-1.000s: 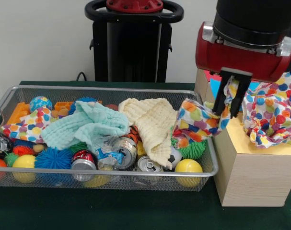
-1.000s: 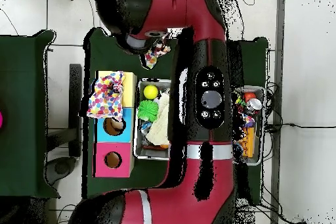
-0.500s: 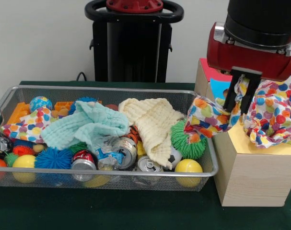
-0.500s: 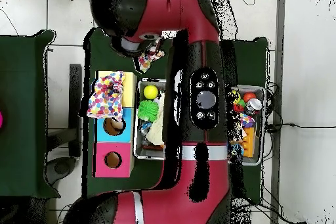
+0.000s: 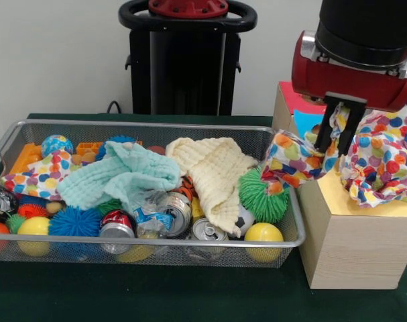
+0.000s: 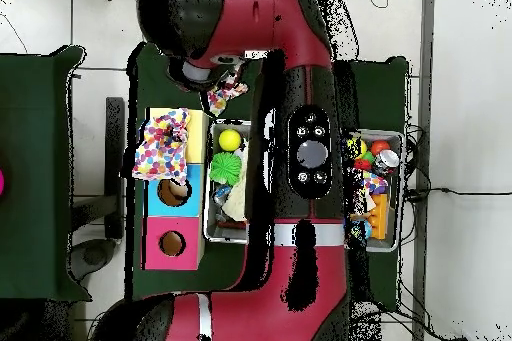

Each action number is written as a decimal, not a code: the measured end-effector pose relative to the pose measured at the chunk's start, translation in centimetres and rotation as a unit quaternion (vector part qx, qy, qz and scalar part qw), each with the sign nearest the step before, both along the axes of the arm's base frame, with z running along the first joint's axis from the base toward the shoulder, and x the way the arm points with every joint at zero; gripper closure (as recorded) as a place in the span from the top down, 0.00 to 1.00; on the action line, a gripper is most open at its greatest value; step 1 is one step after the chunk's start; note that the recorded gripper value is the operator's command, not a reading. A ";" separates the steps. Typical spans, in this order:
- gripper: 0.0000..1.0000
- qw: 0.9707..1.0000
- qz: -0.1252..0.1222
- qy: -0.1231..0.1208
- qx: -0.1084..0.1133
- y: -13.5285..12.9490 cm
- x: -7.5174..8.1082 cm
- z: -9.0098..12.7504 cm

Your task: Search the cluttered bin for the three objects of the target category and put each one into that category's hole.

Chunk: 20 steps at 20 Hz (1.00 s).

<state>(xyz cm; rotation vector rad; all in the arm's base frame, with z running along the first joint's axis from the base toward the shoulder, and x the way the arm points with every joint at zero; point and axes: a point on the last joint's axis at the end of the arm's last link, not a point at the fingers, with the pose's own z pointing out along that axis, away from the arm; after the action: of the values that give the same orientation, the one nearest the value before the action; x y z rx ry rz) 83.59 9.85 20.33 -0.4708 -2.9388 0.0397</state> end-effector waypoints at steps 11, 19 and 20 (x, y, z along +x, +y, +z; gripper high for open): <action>0.00 0.999 -0.030 -0.014 0.033 2.6 -0.2 -1.4; 0.00 0.995 -0.055 -0.045 0.064 4.4 0.0 -3.6; 0.00 0.995 -0.056 -0.046 0.066 4.5 0.0 -3.8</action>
<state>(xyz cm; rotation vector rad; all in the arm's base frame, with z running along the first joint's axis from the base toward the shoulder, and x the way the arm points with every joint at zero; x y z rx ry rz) 83.55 14.39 16.50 -0.6328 -2.9729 -0.1954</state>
